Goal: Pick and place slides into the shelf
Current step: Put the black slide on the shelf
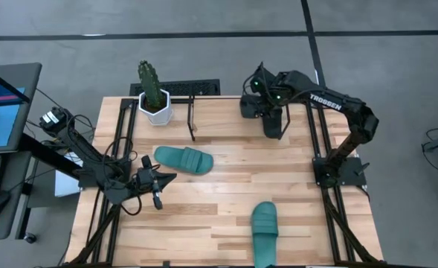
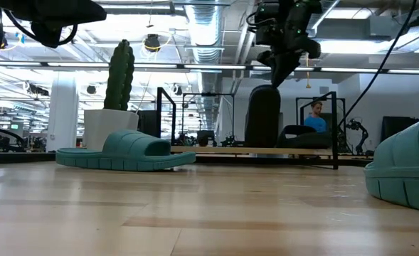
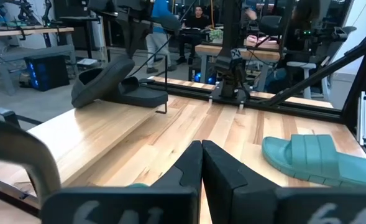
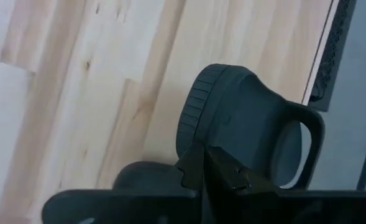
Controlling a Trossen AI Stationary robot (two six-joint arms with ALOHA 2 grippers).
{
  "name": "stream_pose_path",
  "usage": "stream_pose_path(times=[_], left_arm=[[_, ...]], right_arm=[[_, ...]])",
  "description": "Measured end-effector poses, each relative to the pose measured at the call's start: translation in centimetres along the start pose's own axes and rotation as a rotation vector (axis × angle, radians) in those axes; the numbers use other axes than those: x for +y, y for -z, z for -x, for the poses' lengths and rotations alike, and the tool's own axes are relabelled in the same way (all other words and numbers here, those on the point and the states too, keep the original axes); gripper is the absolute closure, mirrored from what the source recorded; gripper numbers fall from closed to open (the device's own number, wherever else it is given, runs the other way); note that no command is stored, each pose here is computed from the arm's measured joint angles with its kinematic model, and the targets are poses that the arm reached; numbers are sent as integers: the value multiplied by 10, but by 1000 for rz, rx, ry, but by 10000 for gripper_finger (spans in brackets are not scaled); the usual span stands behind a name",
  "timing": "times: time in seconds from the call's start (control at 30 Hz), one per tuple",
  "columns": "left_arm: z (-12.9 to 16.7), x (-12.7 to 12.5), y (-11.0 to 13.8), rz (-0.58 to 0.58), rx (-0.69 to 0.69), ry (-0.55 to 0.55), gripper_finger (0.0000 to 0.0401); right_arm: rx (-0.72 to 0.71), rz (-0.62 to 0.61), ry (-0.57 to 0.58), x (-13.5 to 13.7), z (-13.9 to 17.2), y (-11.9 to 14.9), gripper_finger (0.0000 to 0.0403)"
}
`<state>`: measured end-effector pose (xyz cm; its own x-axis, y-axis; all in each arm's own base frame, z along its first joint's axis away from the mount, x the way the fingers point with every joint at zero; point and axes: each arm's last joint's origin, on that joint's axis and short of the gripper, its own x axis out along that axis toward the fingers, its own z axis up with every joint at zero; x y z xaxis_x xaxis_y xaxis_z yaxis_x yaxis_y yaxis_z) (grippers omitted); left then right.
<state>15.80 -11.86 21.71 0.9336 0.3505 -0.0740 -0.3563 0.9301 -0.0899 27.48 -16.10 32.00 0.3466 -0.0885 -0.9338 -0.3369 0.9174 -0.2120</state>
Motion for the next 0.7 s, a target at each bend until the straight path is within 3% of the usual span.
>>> stream_pose_path(times=[0.43,0.7], left_arm=[[0,2,6,5,31,-7,401],[0,1,6,13,38,16,401]], right_arm=[[19,-22,-64,20,-2,-15,403],[27,-104,-98,21,-4,-15,403]])
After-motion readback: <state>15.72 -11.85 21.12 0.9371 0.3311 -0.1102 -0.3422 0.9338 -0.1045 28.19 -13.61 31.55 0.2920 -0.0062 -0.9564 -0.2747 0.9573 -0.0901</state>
